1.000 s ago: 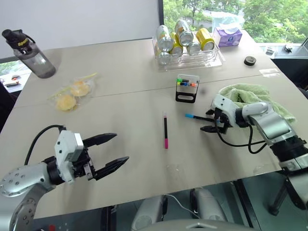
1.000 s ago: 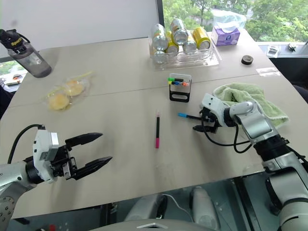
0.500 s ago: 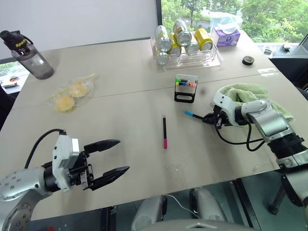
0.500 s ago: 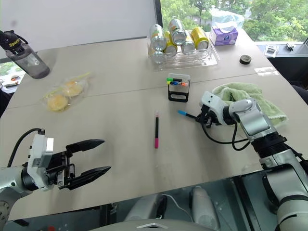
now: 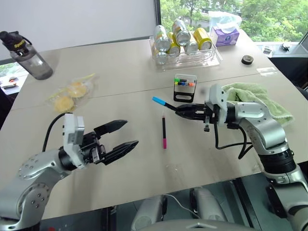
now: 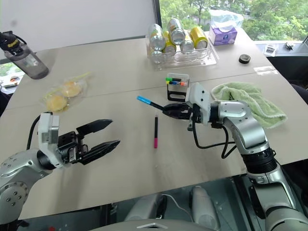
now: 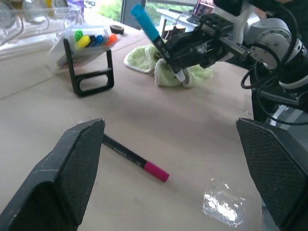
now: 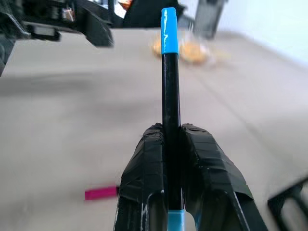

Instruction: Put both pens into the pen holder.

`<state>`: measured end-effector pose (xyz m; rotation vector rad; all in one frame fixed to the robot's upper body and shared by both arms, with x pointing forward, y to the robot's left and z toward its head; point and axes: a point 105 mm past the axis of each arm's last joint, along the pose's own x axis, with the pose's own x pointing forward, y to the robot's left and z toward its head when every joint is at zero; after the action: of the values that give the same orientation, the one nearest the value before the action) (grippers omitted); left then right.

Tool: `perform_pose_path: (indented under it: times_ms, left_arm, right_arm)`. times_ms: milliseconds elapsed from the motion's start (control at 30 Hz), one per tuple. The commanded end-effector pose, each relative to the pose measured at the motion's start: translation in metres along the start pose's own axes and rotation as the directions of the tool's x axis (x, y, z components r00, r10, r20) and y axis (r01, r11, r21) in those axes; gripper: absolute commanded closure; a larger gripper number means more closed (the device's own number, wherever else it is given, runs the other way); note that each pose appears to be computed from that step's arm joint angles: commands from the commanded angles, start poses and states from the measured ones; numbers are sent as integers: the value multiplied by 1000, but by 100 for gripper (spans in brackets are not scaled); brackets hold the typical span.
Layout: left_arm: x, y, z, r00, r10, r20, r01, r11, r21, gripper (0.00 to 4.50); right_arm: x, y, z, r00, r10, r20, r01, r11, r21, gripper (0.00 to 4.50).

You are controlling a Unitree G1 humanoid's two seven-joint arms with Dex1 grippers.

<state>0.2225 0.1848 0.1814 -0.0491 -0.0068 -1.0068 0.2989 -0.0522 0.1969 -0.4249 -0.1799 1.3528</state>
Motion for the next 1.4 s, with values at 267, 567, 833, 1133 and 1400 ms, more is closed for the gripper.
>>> perform_pose_path:
  times_ms: [267,567,833,1133,1400]
  left_arm:
    - [43,15,28,951,170,259,-120,973,-195,0]
    - [57,4,45,930,83,359,23,960,-279,25]
    - [58,3,48,935,38,354,61,962,-265,367]
    - [60,3,36,984,-96,147,110,990,-90,450]
    - [68,-12,11,960,-271,-70,275,960,59,450]
  right_arm:
    - [32,6,34,990,13,139,14,981,-192,444]
    - [53,9,41,987,33,159,3,975,-222,448]
    - [58,5,40,990,23,138,10,973,-231,450]
    - [52,15,13,990,104,-93,-112,990,-89,221]
    - [46,28,-4,922,227,-313,-180,969,172,122]
